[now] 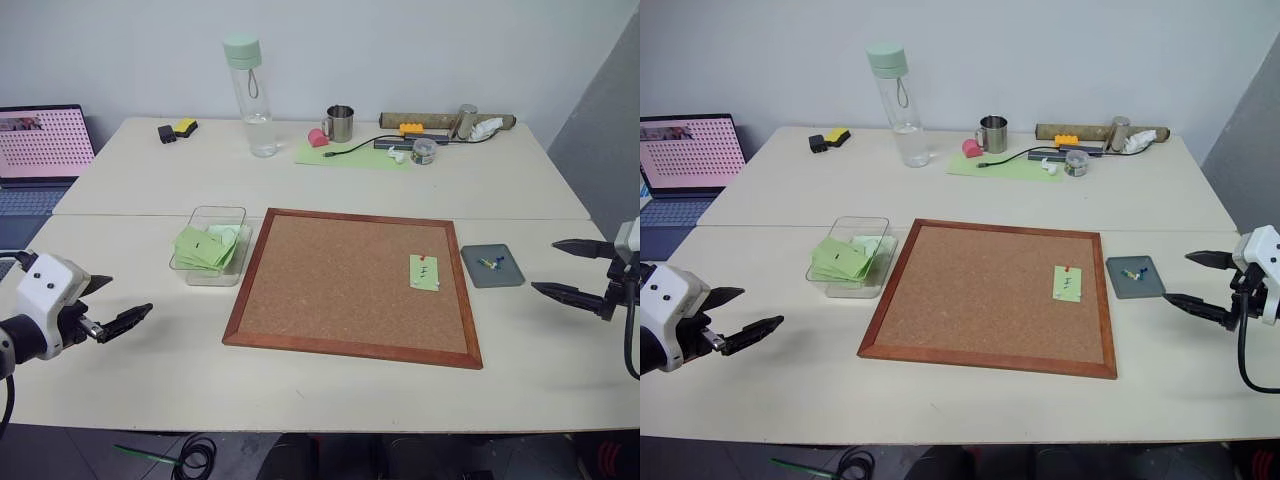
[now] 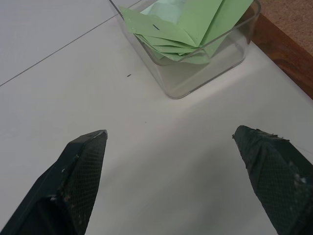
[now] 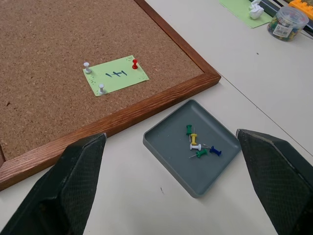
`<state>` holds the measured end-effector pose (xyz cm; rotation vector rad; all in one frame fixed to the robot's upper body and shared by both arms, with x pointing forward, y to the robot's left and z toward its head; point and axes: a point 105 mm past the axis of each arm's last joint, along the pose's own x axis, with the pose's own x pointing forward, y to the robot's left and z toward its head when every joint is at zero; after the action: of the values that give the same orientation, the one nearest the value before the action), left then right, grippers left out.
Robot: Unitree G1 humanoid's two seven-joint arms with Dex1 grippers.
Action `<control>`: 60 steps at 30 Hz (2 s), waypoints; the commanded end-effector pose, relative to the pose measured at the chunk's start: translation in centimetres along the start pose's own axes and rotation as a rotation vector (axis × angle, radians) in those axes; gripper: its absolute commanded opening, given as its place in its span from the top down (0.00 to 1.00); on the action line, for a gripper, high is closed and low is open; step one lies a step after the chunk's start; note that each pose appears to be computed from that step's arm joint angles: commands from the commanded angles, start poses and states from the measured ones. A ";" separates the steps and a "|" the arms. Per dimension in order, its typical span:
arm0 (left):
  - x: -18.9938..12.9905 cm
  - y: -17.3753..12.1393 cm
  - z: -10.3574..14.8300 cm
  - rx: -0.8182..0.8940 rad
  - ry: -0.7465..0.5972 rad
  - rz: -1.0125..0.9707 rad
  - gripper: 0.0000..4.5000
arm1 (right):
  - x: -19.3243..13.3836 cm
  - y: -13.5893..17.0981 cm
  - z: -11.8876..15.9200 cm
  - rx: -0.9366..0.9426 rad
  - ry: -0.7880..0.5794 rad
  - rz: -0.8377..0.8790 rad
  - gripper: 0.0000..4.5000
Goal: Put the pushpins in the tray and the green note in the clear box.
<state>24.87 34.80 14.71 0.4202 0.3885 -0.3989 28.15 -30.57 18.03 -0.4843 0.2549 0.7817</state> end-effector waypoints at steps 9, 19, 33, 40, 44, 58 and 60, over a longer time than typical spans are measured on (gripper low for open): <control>-0.7 0.0 0.9 0.017 -0.018 -0.014 0.02 | -0.2 -0.2 0.6 -0.038 -0.001 0.006 0.00; -0.4 -0.1 1.0 0.029 -0.013 -0.015 0.02 | -0.4 0.0 0.3 -0.032 0.009 0.007 0.00; 0.9 -0.6 3.3 0.037 -0.087 -0.059 0.02 | 0.0 0.5 0.4 -0.018 -0.006 0.017 0.00; 3.8 -7.2 8.9 0.146 -0.225 -0.338 0.24 | 1.4 2.2 2.0 -0.035 -0.039 0.082 0.00; 6.6 -12.4 11.1 0.191 -0.300 -0.524 0.38 | 3.2 4.0 3.3 -0.043 -0.082 0.141 0.00; 16.5 -22.2 13.6 0.194 -0.448 -0.699 0.99 | 10.4 4.7 3.9 0.004 -0.088 0.097 0.00; 17.6 -22.7 13.4 0.168 -0.450 -0.695 0.99 | 11.5 4.4 3.6 0.008 -0.076 0.081 0.00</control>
<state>32.71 4.75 11.18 0.3188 0.0797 -1.2035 32.15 -19.03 15.21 -0.4123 0.2118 0.9118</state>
